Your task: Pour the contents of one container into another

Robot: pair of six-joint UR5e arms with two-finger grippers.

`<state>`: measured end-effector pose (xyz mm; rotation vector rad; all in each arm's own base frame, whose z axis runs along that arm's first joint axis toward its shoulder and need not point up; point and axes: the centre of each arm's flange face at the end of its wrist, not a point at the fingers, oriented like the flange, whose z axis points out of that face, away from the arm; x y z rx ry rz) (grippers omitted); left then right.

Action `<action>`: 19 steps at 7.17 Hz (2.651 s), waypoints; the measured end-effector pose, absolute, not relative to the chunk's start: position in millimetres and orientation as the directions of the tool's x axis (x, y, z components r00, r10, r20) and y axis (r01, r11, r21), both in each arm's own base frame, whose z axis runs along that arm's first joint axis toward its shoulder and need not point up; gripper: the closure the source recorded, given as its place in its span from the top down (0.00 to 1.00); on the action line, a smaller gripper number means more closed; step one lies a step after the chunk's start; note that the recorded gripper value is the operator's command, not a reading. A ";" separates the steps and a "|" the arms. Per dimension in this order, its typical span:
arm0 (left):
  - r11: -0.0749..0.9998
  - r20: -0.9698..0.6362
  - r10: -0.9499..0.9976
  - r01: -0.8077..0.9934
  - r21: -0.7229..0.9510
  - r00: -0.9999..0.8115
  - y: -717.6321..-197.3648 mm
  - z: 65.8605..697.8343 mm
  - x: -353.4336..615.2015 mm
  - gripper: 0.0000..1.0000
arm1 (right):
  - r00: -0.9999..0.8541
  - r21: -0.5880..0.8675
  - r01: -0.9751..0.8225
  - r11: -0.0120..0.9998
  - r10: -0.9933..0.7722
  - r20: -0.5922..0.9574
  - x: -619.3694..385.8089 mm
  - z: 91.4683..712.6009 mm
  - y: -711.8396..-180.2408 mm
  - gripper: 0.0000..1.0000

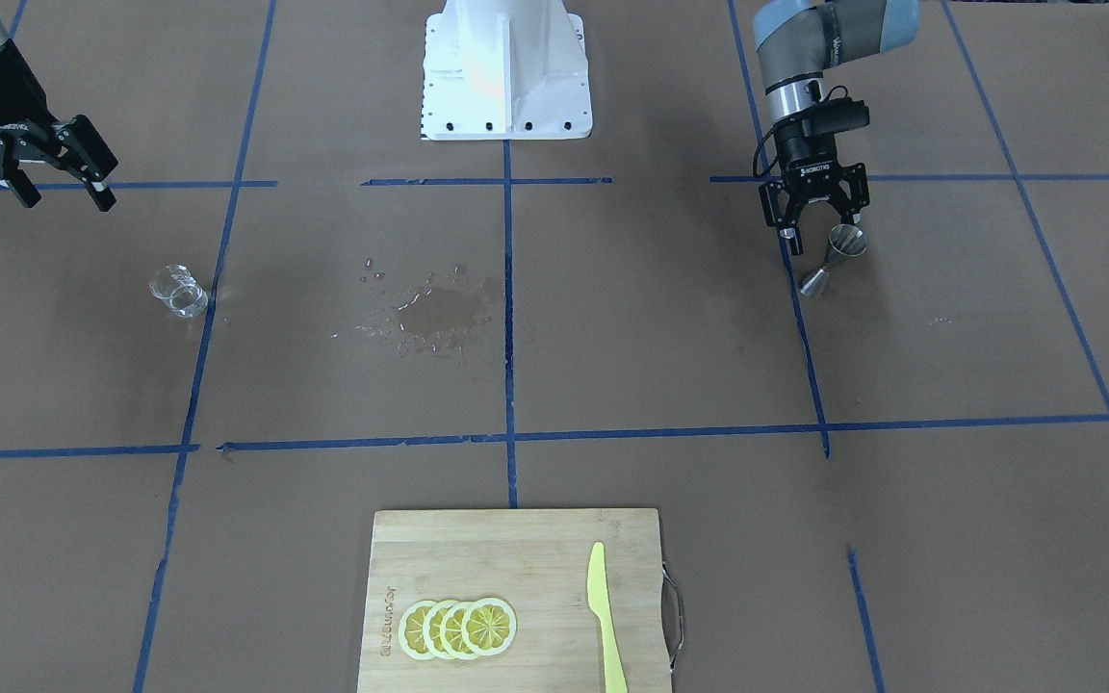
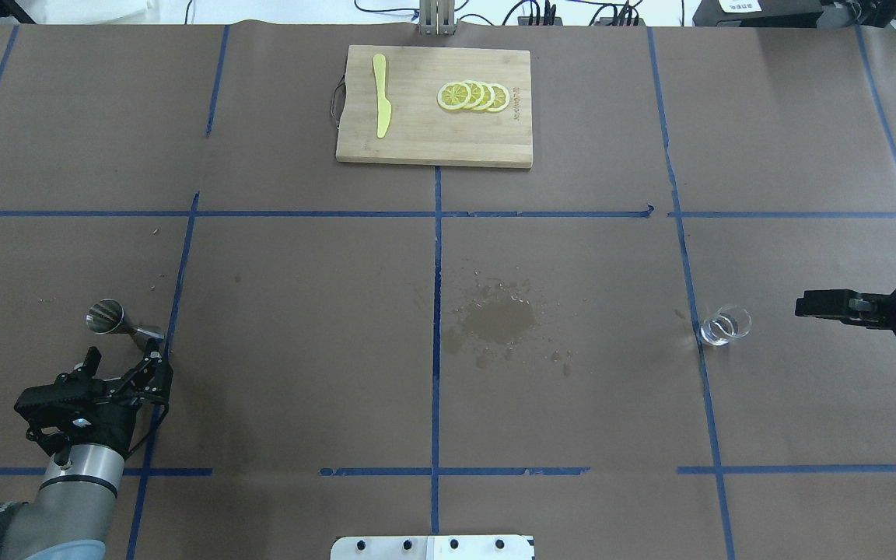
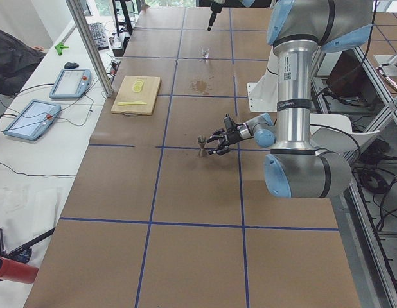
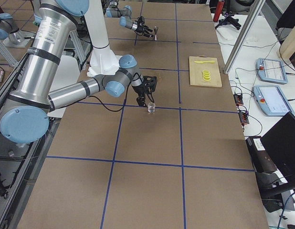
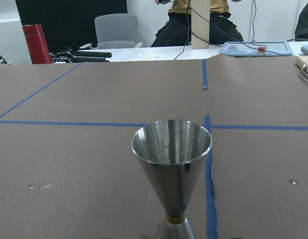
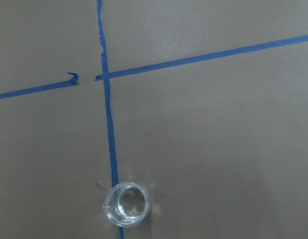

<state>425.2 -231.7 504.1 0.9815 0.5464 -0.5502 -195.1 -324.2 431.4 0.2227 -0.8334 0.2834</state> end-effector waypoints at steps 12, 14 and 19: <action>0.354 -0.681 -0.248 0.719 0.598 0.689 -266.6 513.1 437.1 0.00 | 0.641 0.082 -0.332 0.940 0.160 0.751 -195.5 432.4 -323.1 1.00; 0.330 -0.721 -0.261 0.761 0.558 0.642 -268.4 503.2 429.8 0.00 | 0.641 0.082 -0.331 0.940 0.160 0.751 -195.5 432.7 -322.9 1.00; 0.288 -0.799 -0.252 0.831 0.477 0.546 -290.4 414.3 394.0 0.00 | 0.677 0.156 -0.325 0.933 0.114 0.727 -228.7 431.4 -306.6 1.00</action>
